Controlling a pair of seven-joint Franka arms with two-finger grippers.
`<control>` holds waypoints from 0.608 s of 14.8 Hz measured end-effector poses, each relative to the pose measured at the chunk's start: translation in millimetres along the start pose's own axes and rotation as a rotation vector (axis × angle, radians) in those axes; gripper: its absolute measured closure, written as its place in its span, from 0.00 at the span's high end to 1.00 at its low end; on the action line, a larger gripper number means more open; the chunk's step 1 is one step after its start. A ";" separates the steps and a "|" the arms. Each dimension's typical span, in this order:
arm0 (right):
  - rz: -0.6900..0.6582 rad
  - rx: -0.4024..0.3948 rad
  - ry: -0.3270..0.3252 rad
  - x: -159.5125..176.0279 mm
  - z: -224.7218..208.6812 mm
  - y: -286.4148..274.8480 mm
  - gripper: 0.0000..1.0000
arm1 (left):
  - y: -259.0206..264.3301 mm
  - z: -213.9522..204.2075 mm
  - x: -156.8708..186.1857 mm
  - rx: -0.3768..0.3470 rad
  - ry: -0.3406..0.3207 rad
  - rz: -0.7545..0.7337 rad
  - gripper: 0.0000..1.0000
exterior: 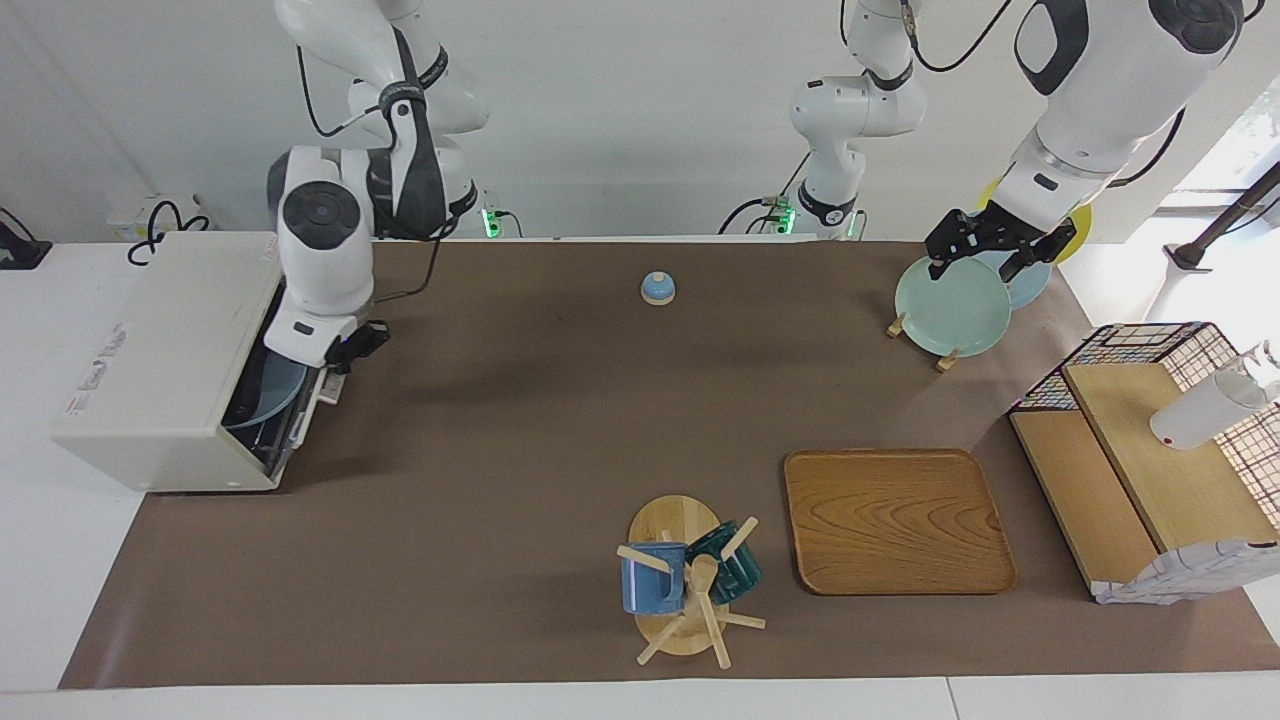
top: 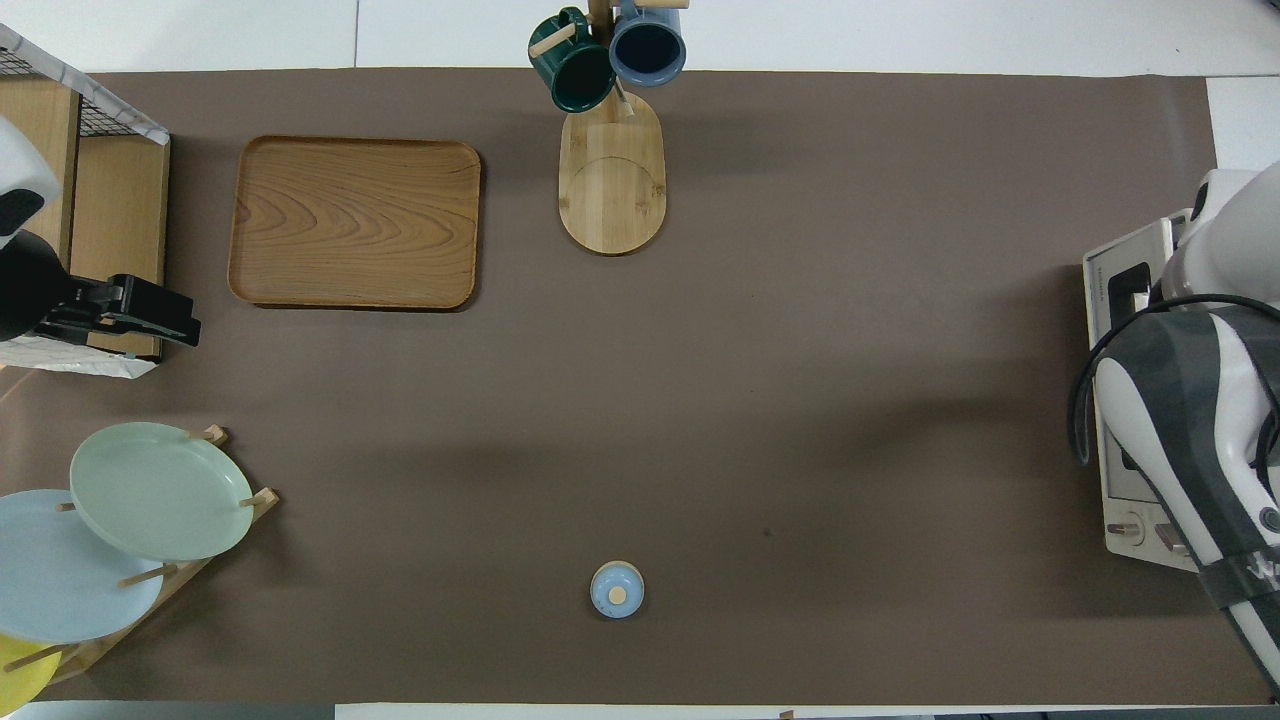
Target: Put eggplant into oven
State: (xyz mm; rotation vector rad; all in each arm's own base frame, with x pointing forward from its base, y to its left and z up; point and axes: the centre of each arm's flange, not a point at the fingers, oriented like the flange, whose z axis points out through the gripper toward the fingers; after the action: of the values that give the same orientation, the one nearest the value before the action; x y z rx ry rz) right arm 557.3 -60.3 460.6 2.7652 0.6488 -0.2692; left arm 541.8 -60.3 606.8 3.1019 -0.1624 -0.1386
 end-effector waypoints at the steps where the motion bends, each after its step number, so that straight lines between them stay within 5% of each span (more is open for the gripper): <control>1: -0.002 0.006 0.002 -3.6 0.9 6.5 0.01 | 0.0 0.0 0.0 0.000 0.000 0.000 1.00; 3: 0.028 0.062 0.025 -10.6 1.5 18.4 0.01 | 0.0 0.0 0.0 0.000 0.000 0.000 1.00; 5: 0.080 0.155 0.016 -23.4 -0.9 28.9 0.16 | 0.0 0.0 0.0 0.000 0.000 0.000 1.00; 7: 0.111 0.208 0.013 -32.8 -22.6 37.6 0.20 | 0.0 0.0 0.0 0.000 0.000 0.000 1.00; 9: 0.151 0.255 0.064 -35.8 -56.7 40.7 0.39 | 0.0 0.0 0.0 0.000 0.000 0.000 1.00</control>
State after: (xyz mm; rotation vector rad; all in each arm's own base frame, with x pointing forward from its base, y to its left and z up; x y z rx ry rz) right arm 550.8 -91.6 532.2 3.0598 0.4441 -0.2468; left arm 541.8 -60.3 606.8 3.1020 -0.1624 -0.1386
